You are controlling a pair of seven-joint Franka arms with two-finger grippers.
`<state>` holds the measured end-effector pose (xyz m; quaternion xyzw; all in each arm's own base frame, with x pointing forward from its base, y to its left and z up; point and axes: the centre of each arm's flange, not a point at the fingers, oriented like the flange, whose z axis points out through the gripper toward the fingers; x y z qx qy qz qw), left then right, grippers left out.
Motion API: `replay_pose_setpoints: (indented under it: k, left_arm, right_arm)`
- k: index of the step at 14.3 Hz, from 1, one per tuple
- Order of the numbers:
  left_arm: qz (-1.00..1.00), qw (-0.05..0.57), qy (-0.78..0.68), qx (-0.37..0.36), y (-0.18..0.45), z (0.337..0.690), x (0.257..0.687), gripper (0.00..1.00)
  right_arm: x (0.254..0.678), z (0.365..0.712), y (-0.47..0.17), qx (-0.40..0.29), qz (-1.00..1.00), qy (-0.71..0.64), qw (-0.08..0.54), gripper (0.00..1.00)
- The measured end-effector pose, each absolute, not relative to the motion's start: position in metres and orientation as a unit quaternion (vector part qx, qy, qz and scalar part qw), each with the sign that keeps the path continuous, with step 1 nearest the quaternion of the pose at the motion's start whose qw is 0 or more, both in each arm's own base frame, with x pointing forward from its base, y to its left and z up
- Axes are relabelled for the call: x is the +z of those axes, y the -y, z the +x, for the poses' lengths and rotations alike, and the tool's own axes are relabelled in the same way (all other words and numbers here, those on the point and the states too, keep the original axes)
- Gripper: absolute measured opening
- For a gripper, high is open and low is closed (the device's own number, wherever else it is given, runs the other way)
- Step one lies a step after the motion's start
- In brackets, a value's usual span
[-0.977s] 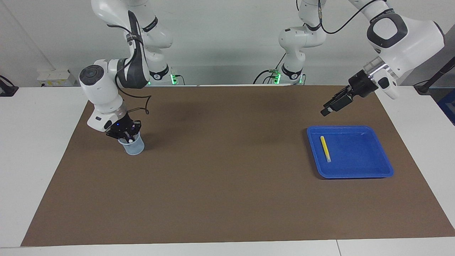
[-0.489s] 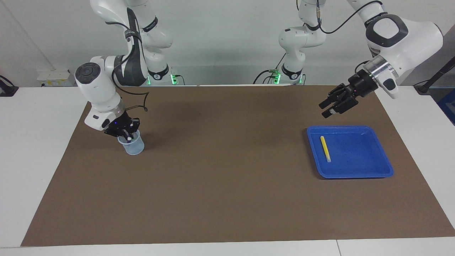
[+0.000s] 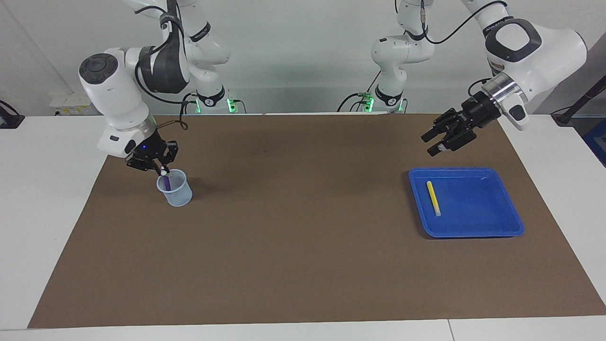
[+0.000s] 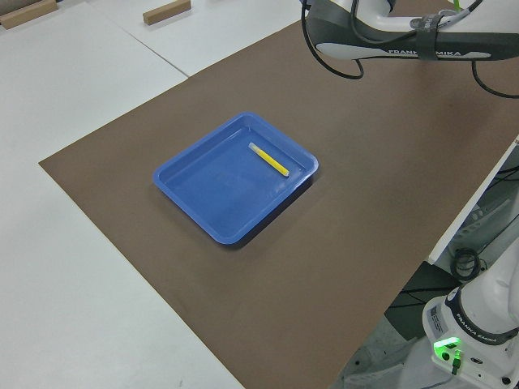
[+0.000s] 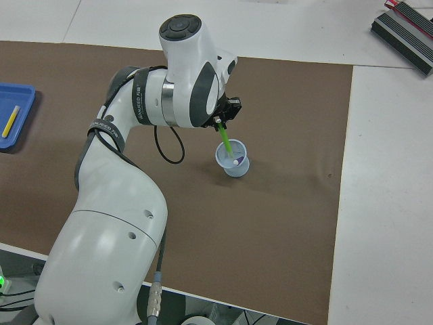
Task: Right arm passes pens to left for tray arrangement
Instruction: 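Raise the left gripper while the right gripper grasps the green pen, then lift the green pen with the right gripper while the left gripper approaches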
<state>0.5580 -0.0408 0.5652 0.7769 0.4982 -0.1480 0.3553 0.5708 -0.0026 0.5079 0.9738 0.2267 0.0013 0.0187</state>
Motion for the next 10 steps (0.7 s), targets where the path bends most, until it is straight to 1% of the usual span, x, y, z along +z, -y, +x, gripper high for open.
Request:
replay_pose_setpoints:
  k: [1,2,4,5,6,10]
  left_arm:
    - [0.777,0.356,-0.498,-0.147,0.041,0.558,0.566,0.8]
    - [0.777,0.357,-0.498,-0.146,0.042,0.557,0.568,0.83]
    - [0.777,0.357,-0.498,-0.146,0.042,0.556,0.569,0.84]
    - [0.777,0.357,-0.498,-0.146,0.042,0.556,0.569,0.81]
    - [0.777,0.357,-0.498,-0.146,0.042,0.556,0.569,0.8]
    - [0.766,0.355,-0.515,-0.15,0.042,0.556,0.57,0.8]
  right_arm:
    - [0.523,0.573,-0.007,0.009,0.971,-0.236,0.022,0.18]
    - [0.534,0.574,-0.019,0.014,0.969,-0.246,0.024,0.18]
    - [0.549,0.574,-0.052,0.028,0.962,-0.269,0.025,0.18]
    - [0.552,0.573,-0.068,0.032,0.963,-0.267,0.025,0.18]
    - [0.554,0.572,-0.081,0.035,0.967,-0.251,0.018,0.18]
    - [0.561,0.57,-0.118,0.055,0.986,-0.132,-0.082,0.18]
